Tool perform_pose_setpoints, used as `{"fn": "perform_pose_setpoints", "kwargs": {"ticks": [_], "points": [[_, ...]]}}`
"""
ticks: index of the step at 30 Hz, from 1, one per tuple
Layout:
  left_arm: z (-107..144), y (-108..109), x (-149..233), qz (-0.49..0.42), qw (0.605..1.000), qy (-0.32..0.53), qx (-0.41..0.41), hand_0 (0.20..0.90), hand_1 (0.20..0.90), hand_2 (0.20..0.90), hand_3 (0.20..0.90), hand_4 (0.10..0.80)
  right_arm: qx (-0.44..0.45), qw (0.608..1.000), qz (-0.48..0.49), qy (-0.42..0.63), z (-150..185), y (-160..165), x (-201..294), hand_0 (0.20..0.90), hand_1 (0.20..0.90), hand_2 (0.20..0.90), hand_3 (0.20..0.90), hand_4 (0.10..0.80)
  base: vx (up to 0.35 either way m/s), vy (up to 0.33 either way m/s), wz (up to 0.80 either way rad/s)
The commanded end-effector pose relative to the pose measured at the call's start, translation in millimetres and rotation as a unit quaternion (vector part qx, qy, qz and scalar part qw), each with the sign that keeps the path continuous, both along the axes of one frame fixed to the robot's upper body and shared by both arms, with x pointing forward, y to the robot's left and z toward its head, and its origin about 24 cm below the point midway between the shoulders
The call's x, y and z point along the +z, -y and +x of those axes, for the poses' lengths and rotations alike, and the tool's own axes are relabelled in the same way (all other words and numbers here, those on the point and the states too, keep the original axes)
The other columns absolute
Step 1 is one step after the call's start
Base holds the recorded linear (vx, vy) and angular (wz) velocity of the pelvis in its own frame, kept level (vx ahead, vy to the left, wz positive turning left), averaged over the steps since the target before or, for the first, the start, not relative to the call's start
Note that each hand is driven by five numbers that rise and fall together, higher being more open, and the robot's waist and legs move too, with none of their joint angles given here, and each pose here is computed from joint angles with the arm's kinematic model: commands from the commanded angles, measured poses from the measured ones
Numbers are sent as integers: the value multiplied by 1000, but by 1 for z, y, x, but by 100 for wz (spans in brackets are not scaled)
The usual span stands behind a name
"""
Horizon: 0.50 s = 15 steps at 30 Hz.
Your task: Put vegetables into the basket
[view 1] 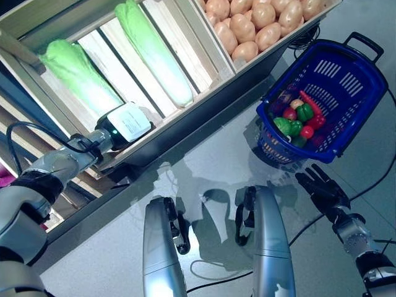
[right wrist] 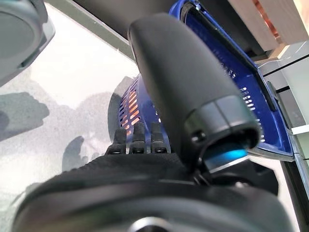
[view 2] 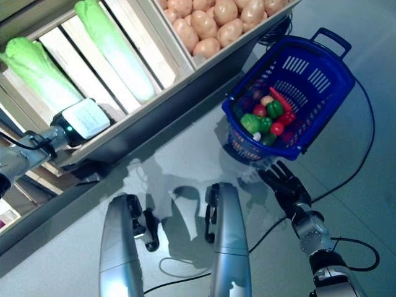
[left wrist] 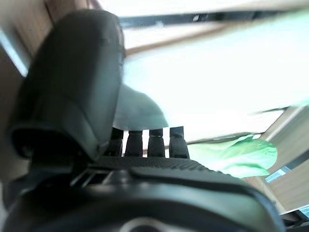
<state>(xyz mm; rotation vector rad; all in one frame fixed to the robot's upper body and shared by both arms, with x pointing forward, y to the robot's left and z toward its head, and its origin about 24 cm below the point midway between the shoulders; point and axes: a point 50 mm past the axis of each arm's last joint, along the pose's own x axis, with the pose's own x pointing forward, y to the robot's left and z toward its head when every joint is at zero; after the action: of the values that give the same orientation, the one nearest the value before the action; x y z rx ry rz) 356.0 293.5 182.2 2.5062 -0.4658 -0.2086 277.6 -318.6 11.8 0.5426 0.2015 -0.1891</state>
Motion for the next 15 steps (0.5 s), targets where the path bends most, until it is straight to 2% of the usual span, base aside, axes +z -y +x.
{"fn": "perform_pose_setpoints", "kwargs": {"ticks": [1,8,15], "points": [[-16,-60,22,51,992,0,119,300,300,300,300,400,-28,989,-1,145,19,16,58,900,900,900,900,800,-8,-16,-6],[-12,-45,18,22,997,-1,76,300,300,300,300,400,-12,990,7,142,25,6,55,900,900,900,900,800,-4,-7,-2],[-10,-20,14,-43,998,18,-39,300,300,300,300,400,22,988,0,150,28,-8,51,900,900,900,900,800,27,-13,-4]]}}
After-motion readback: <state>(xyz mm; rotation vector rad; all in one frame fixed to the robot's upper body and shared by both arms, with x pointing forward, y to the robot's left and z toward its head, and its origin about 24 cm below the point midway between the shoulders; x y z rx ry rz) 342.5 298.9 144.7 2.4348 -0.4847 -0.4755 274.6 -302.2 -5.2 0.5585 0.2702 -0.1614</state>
